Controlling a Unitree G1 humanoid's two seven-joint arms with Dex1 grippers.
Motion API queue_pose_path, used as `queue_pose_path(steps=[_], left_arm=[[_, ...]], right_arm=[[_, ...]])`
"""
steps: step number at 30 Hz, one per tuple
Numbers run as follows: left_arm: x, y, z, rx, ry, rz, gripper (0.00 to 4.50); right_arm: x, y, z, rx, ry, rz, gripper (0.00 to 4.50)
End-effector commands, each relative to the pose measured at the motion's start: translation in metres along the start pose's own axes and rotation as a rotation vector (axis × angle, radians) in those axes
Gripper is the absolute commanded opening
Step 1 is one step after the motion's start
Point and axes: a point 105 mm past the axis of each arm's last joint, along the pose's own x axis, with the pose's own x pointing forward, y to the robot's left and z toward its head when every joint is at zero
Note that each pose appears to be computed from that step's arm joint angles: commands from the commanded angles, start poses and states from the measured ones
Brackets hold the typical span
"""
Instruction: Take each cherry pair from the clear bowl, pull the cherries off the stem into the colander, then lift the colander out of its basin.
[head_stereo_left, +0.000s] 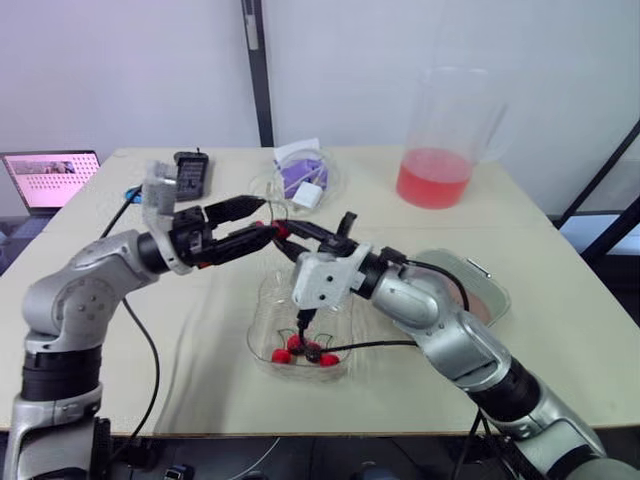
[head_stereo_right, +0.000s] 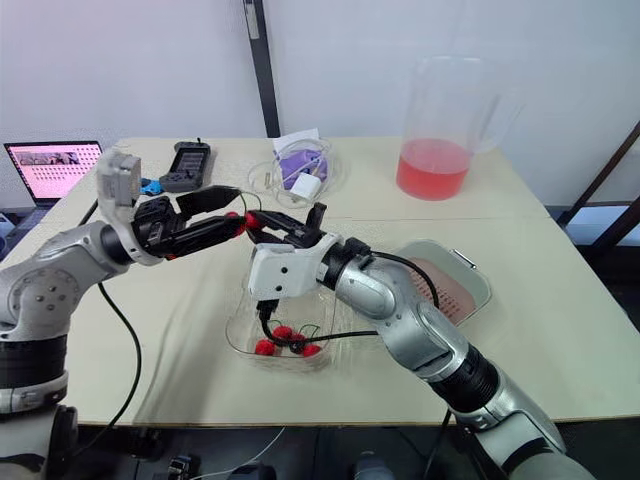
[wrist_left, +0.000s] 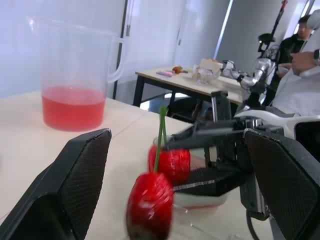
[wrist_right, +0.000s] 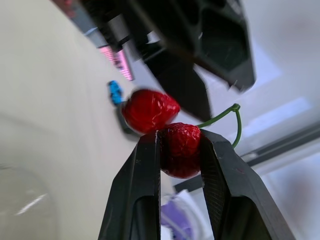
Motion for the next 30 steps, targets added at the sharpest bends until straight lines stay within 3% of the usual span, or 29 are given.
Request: queue_pose_path(steps=[1, 12, 15, 22, 30], left_arm=[[0.004, 0.000, 0.011, 0.027, -0.012, -0.001, 4.50], [0.015, 0.000, 0.020, 0.023, -0.018, -0.020, 4.50], [0.015, 0.000, 0.020, 0.009, -0.017, -0.029, 3.66], [0.013, 0.000, 0.018, 0.004, -0.009, -0.033, 0.04], [0.013, 0.005, 0.019, 0.012, -0.012, -0.018, 0.04]], right_arm=[[-0.001, -0.010, 0.007, -0.047, -0.031, -0.050, 1.02], [-0.001, -0.002, 0.007, -0.087, -0.049, -0.009, 1.02], [-0.002, -0.001, 0.007, -0.088, -0.051, 0.000, 0.98], [-0.003, 0.000, 0.008, -0.086, -0.055, 0.000, 0.98], [-0.006, 0.005, 0.007, -0.015, -0.055, 0.034, 0.98]])
